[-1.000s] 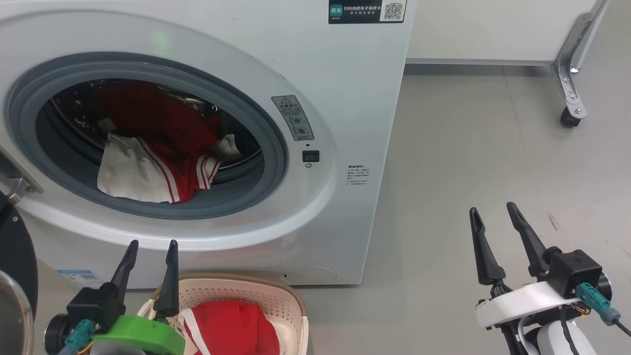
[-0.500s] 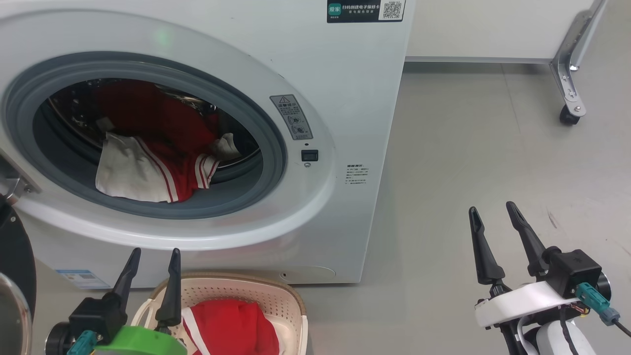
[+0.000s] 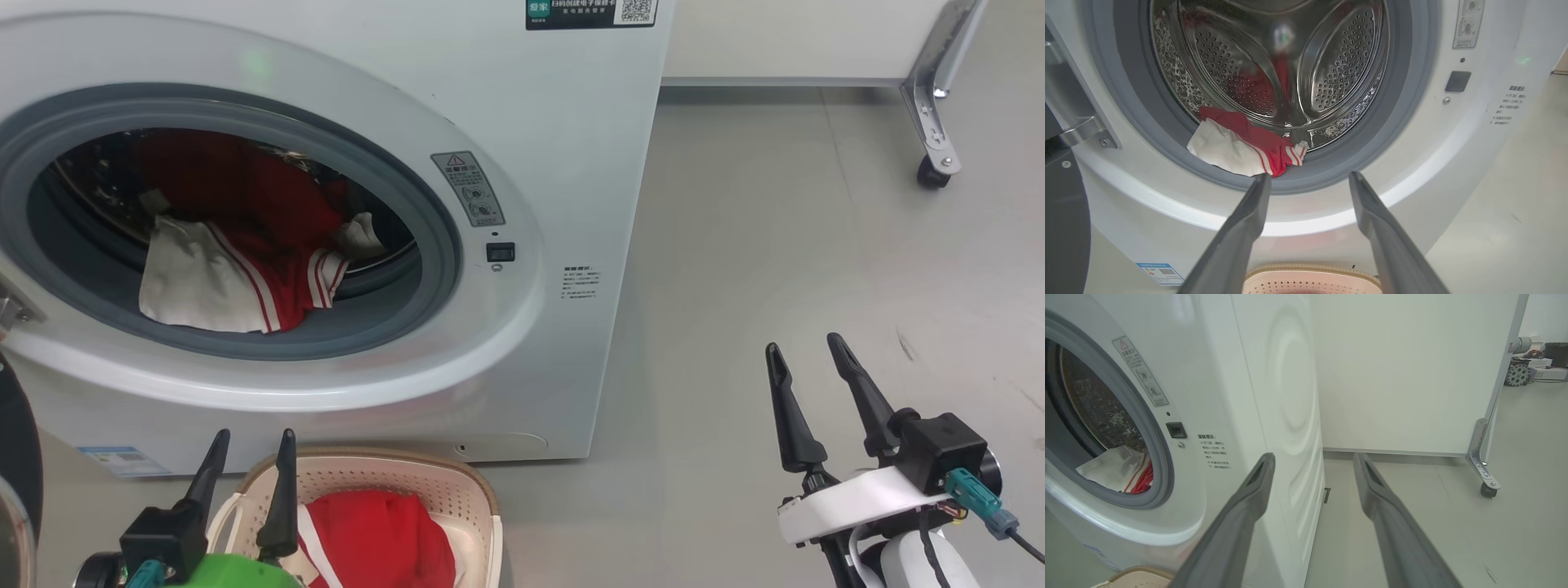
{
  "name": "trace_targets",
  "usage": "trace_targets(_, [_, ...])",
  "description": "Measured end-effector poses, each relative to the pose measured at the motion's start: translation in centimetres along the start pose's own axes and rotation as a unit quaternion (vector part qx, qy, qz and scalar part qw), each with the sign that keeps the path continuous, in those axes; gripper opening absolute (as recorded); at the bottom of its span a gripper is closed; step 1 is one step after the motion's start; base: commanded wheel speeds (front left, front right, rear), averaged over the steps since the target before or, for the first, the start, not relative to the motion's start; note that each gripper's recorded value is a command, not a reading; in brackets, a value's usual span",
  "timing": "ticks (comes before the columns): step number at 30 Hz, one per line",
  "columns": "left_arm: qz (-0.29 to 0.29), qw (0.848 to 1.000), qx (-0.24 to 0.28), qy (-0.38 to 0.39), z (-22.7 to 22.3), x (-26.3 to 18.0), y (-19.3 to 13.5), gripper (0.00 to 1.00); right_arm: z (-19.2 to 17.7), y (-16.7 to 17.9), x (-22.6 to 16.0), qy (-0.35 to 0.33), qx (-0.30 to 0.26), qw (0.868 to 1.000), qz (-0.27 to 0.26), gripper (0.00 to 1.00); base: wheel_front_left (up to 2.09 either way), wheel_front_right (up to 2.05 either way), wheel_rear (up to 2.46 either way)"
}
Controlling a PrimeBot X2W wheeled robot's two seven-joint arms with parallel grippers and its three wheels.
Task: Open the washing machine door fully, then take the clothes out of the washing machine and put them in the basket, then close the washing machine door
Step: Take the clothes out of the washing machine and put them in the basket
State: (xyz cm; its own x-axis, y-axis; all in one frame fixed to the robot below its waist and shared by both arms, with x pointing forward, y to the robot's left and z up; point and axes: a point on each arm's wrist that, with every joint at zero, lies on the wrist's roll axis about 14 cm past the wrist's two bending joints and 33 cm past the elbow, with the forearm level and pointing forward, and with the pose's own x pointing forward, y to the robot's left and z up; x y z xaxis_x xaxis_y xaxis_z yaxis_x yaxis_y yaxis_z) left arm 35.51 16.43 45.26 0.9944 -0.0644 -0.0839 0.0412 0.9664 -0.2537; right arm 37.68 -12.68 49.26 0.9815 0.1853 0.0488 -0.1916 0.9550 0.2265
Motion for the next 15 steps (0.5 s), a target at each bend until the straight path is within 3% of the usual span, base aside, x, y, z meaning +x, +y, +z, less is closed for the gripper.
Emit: trace_targets(15, [0.022,0.996,0.029,0.082,-3.3,3.6,1.2,1.0,-1.6,-1.5,0.5,0.021,0.005,1.0,-0.021,1.0,0.0,0.0,0.0])
